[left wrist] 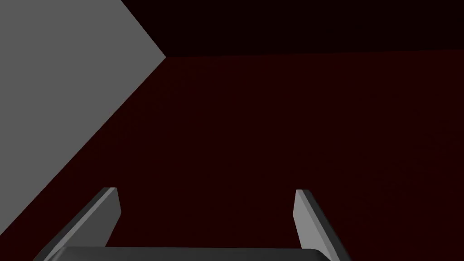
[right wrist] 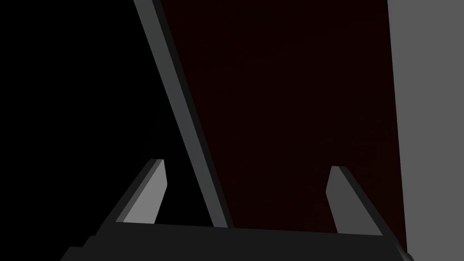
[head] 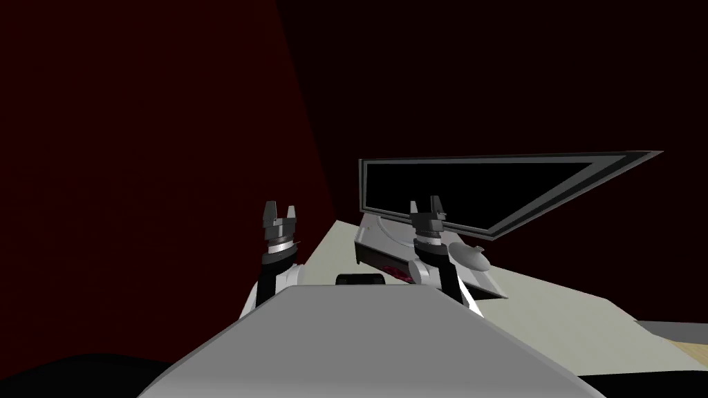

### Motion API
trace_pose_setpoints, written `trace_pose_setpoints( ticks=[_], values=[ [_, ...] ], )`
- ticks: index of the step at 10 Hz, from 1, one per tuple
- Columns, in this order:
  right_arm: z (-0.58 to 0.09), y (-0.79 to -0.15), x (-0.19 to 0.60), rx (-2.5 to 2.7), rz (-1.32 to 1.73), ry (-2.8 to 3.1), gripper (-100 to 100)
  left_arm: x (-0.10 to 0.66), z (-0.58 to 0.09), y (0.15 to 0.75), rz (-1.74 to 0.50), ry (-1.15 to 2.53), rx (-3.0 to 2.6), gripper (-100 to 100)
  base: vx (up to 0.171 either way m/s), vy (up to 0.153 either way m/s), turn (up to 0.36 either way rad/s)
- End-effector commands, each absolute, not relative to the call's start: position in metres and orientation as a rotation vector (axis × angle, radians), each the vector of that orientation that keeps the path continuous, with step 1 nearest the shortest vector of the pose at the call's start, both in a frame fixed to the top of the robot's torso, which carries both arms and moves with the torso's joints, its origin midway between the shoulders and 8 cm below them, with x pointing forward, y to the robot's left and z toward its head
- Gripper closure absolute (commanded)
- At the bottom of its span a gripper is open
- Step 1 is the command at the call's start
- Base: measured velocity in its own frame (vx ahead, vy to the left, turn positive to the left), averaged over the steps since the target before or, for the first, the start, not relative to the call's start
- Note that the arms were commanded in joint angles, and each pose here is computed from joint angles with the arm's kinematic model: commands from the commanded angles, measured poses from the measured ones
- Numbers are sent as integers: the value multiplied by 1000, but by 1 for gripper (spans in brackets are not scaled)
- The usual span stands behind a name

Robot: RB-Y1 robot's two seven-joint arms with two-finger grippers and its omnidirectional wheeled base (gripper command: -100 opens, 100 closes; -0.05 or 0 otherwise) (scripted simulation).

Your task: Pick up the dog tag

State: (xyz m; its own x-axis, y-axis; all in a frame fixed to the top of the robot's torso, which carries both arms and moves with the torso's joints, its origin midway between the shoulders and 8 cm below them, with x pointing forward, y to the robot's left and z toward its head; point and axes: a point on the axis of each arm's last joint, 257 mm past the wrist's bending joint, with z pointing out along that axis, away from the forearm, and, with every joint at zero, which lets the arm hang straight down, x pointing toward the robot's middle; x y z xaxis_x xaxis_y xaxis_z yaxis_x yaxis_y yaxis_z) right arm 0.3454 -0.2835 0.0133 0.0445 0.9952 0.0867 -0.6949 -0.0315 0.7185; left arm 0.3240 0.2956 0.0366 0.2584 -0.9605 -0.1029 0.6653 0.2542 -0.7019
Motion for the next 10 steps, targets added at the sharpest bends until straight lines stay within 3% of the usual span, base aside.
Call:
trace_pose_setpoints(
  ticks=[1, 5, 10],
  values=[
    [2, -289, 349, 728, 1464, 589, -100, 324, 37, 296, -1196, 591, -599, 0, 14, 88, -113],
    [-40, -317, 358, 854, 1434, 668, -100, 324, 37, 296, -1196, 590, -599, 0, 72, 226, -129],
    [-124, -382, 359, 1157, 1349, 734, -100, 324, 37, 296, -1196, 590, -599, 0, 92, 272, -170]
  ],
)
